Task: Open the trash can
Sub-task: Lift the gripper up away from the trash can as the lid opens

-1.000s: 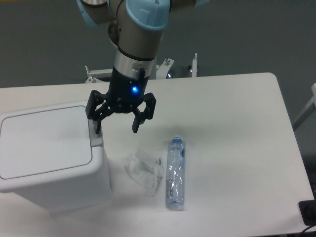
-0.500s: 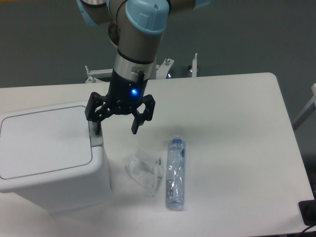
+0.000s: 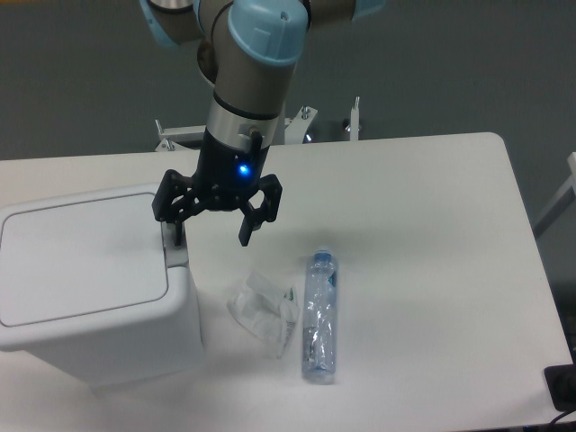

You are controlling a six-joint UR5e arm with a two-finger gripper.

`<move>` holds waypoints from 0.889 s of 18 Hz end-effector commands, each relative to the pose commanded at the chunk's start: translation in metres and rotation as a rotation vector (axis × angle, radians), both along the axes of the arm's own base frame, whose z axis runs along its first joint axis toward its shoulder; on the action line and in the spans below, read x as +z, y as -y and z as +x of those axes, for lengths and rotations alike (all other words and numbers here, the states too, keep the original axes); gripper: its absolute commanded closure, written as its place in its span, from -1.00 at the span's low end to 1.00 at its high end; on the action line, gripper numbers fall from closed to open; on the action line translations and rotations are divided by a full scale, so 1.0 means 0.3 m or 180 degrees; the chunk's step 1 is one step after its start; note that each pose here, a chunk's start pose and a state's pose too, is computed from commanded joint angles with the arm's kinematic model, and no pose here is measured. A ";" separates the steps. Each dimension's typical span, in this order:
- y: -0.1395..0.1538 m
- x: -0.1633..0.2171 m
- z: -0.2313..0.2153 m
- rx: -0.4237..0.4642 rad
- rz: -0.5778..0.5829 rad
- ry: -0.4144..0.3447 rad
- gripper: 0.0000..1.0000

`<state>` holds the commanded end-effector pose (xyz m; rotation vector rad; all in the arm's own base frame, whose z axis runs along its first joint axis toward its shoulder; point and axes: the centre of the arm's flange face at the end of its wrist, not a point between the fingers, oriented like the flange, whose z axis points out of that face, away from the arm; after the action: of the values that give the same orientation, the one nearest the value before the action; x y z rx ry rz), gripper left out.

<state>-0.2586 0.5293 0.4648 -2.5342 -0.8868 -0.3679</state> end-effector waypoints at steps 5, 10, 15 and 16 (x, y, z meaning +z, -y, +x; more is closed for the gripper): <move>-0.001 0.007 -0.001 -0.0010 0.0011 -0.0008 -1.00; 0.025 0.214 -0.077 0.0031 0.0327 -0.0505 -1.00; 0.294 0.343 -0.463 0.0171 -0.0002 -0.1464 -1.00; 0.328 0.342 -0.497 0.0049 -0.0127 -0.1593 -1.00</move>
<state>-0.4077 0.4309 0.5675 -2.4782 -0.7173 0.2849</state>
